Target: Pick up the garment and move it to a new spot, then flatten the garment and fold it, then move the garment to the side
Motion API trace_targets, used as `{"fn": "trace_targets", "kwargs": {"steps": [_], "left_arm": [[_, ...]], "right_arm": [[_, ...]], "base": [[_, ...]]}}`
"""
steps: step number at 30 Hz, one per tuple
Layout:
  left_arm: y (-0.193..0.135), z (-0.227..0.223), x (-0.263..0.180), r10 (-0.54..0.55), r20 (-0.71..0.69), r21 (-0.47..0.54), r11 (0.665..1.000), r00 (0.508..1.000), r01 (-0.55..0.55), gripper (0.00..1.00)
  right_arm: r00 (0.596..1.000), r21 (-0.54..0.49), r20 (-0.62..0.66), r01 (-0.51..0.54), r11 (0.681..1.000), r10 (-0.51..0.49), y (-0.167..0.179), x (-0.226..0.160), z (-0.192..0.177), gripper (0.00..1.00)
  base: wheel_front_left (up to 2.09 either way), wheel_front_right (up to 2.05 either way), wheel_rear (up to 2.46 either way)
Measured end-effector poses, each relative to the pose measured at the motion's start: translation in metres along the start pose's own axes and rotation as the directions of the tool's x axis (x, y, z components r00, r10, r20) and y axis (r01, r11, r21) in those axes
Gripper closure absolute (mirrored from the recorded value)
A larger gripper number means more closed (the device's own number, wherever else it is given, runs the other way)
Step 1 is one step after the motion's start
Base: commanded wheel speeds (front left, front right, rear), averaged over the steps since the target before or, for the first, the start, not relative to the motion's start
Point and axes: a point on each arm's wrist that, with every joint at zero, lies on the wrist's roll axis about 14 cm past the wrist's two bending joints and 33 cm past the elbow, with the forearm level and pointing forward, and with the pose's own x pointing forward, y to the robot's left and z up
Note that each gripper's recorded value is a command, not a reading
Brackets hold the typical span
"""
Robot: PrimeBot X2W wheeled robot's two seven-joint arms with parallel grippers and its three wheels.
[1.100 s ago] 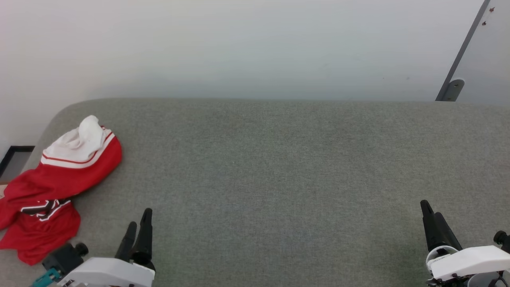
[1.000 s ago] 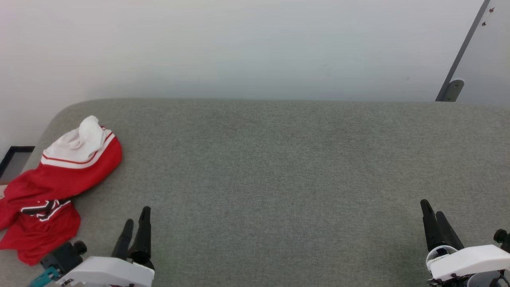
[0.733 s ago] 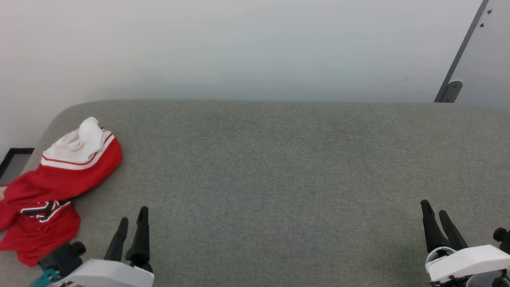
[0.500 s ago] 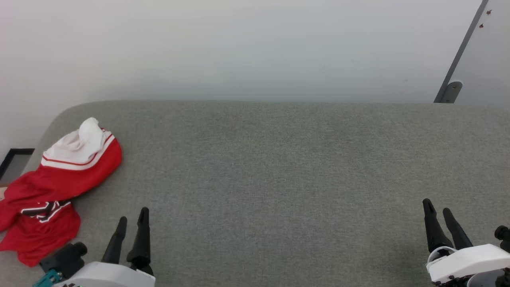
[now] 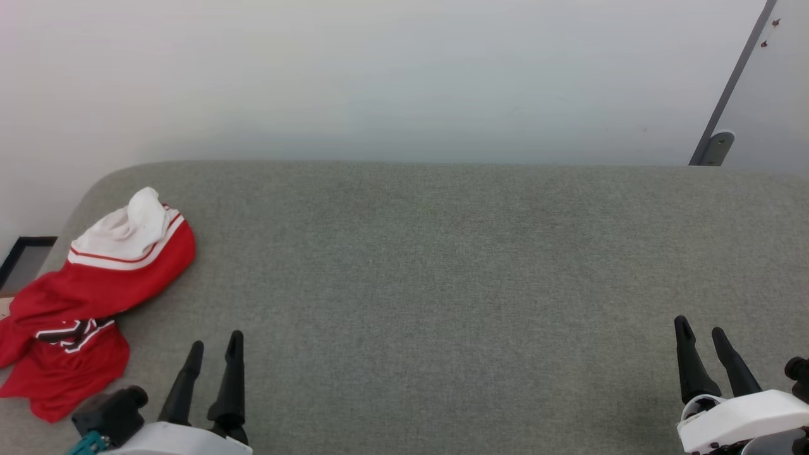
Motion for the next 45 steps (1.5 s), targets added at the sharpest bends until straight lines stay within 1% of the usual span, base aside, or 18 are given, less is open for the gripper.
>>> {"fn": "trace_targets", "kwargs": {"steps": [11, 20, 32, 45], "left_arm": [[-0.007, 0.004, -0.001, -0.044, 0.011, 0.094, 0.995, 0.999, 0.043, 0.00], [-0.013, 0.006, -0.002, -0.080, 0.014, 0.150, 0.986, 0.997, 0.077, 0.00], [-0.019, 0.008, -0.004, -0.121, 0.019, 0.229, 0.967, 0.993, 0.113, 0.00], [-0.024, 0.013, -0.007, -0.157, 0.029, 0.308, 0.941, 0.987, 0.140, 0.00]], "right_arm": [[1.000, -0.085, 0.010, -0.011, 0.996, 0.012, 0.003, -0.001, 0.003, 0.00], [1.000, -0.149, 0.020, -0.017, 0.989, 0.020, 0.005, -0.002, 0.006, 0.00], [0.999, -0.235, 0.025, -0.024, 0.972, 0.031, 0.007, -0.004, 0.008, 0.00], [0.998, -0.326, 0.036, -0.036, 0.945, 0.050, 0.011, -0.004, 0.013, 0.00]], "base": [[0.00, 0.00, 0.00], [0.00, 0.00, 0.00], [0.00, 0.00, 0.00], [0.00, 0.00, 0.00]]}}
